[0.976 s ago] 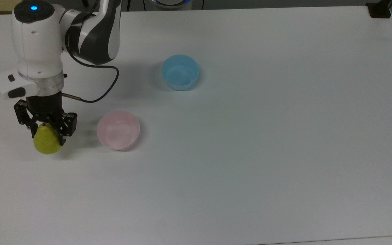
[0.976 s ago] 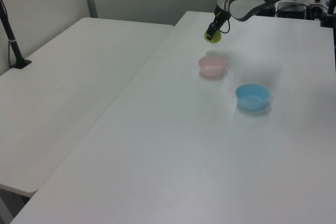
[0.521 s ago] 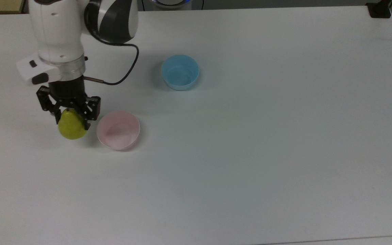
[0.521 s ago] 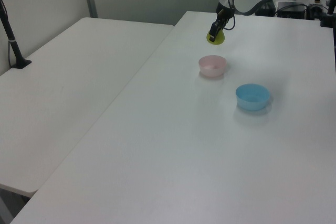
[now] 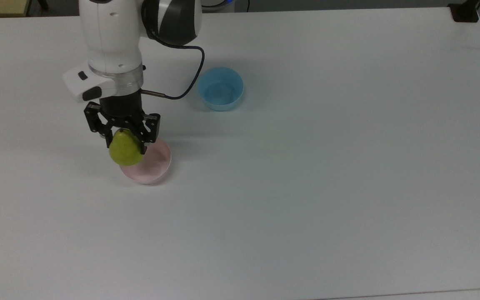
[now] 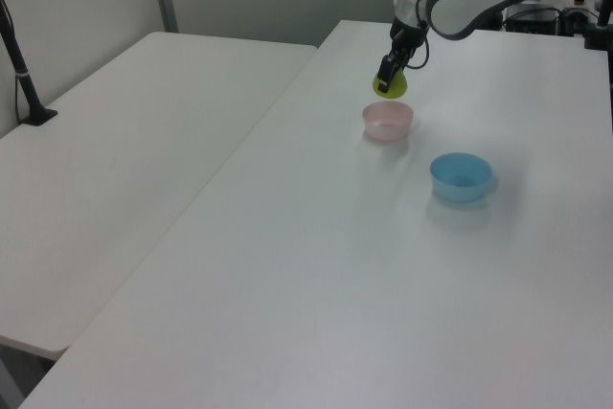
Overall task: Place the pear in the bowl
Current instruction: 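Lower the pear into the pink bowl and open the gripper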
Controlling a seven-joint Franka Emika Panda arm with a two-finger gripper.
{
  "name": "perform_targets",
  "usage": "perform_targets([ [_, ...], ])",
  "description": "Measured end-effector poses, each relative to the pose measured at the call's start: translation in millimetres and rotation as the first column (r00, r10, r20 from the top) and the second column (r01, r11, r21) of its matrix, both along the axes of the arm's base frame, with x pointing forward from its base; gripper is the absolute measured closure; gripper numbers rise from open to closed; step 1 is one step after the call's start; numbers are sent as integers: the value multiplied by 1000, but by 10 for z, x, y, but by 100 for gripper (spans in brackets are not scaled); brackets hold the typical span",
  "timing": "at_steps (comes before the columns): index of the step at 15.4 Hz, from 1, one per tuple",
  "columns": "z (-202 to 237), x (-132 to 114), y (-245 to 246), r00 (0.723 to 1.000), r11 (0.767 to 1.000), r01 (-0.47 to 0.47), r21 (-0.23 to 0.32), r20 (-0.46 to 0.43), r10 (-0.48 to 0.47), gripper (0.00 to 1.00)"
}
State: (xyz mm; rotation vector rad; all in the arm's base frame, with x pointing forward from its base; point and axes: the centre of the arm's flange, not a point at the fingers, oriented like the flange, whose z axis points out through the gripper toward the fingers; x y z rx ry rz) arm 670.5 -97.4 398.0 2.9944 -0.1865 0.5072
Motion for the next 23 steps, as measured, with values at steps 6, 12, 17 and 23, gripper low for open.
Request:
perform_targets([
  [6, -202, -29, 102, 999, 1000, -1, -4, -36, 1, 29],
  [12, -360, -20, 102, 998, 1000, -2, -4, -60, 2, 29],
  [17, -453, 9, 112, 999, 1000, -7, -6, -49, 6, 29],
  [23, -464, 22, 115, 999, 1000, -8, -7, -46, 7, 9],
])
